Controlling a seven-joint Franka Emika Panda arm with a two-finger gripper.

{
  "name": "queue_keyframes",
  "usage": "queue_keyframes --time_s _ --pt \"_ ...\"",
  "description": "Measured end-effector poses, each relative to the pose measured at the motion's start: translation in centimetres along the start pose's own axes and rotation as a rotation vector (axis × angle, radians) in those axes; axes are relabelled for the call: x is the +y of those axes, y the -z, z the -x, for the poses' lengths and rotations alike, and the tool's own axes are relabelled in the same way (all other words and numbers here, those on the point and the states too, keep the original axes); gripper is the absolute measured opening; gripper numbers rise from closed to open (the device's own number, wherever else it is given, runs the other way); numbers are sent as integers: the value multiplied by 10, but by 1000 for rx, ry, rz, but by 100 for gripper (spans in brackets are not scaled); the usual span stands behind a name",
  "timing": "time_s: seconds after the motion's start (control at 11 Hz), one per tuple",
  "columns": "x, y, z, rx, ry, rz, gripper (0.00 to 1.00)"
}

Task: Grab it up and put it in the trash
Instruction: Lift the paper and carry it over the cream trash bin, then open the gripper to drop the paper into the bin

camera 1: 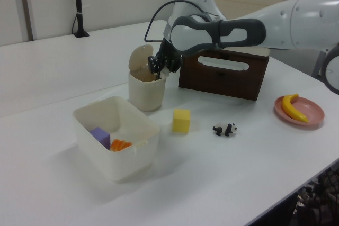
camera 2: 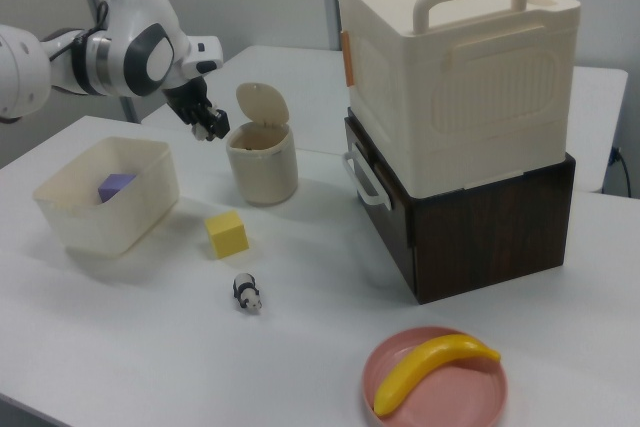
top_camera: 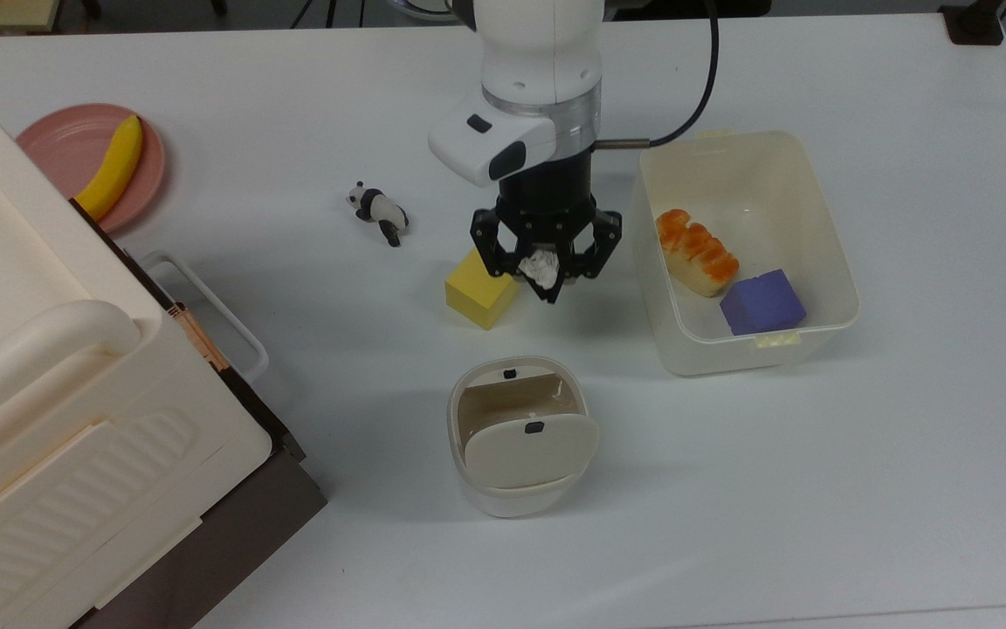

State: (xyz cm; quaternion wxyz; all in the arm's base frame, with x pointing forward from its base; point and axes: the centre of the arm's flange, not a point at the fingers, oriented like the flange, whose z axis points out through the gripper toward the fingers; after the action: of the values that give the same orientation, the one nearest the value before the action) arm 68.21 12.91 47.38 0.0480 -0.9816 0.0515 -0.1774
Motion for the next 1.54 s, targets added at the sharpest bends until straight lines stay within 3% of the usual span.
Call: queue_keyframes --time_s 0.45,0.73,1.27,1.36,1.54 --pt "-5 -8 -30 145 43 -3 9" --pt "-1 -12 -41 242 39 -34 9" --pt "5 -40 -46 322 34 -61 9" --pt "6 -44 -46 324 33 -61 14" --pt "6 -45 -46 329 56 -47 43"
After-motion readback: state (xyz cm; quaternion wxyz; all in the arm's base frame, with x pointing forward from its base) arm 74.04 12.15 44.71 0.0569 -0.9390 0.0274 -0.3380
